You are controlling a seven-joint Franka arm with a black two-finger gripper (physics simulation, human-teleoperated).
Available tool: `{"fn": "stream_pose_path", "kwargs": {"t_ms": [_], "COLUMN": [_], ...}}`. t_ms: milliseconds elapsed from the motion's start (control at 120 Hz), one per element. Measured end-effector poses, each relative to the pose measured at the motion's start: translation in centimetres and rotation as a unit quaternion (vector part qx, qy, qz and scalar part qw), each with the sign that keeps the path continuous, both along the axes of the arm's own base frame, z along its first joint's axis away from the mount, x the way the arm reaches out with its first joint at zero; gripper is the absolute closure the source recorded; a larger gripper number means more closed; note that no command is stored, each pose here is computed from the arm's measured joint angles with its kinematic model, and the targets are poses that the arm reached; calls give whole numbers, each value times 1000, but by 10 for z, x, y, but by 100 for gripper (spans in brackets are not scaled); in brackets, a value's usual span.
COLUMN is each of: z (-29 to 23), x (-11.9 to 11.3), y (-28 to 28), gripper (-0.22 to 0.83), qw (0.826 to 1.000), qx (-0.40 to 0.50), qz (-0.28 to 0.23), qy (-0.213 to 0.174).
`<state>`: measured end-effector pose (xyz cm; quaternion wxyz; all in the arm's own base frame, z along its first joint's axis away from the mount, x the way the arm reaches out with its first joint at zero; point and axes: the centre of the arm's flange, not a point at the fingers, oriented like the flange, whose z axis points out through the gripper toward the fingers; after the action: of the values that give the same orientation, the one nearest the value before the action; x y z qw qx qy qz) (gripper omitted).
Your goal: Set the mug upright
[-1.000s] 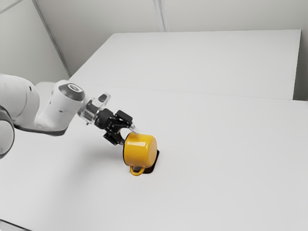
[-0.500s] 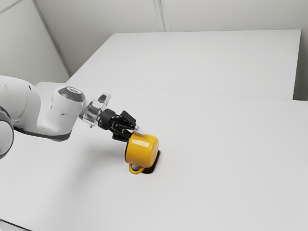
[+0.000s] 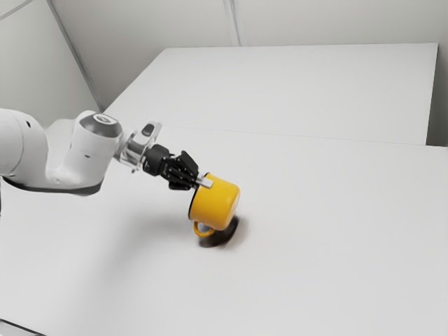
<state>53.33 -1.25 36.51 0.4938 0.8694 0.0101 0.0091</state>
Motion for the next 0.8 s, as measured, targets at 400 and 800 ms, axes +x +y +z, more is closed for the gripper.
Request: {"fn": "stream_pose_path", "kwargs": {"t_ms": [400, 800], "z": [69, 66], "x": [-17, -24], "y": [-65, -107], "gripper": [79, 79], "qw": [929, 797], "qx": [314, 541], "qz": [-176, -241], "qy": [-87, -115]}}
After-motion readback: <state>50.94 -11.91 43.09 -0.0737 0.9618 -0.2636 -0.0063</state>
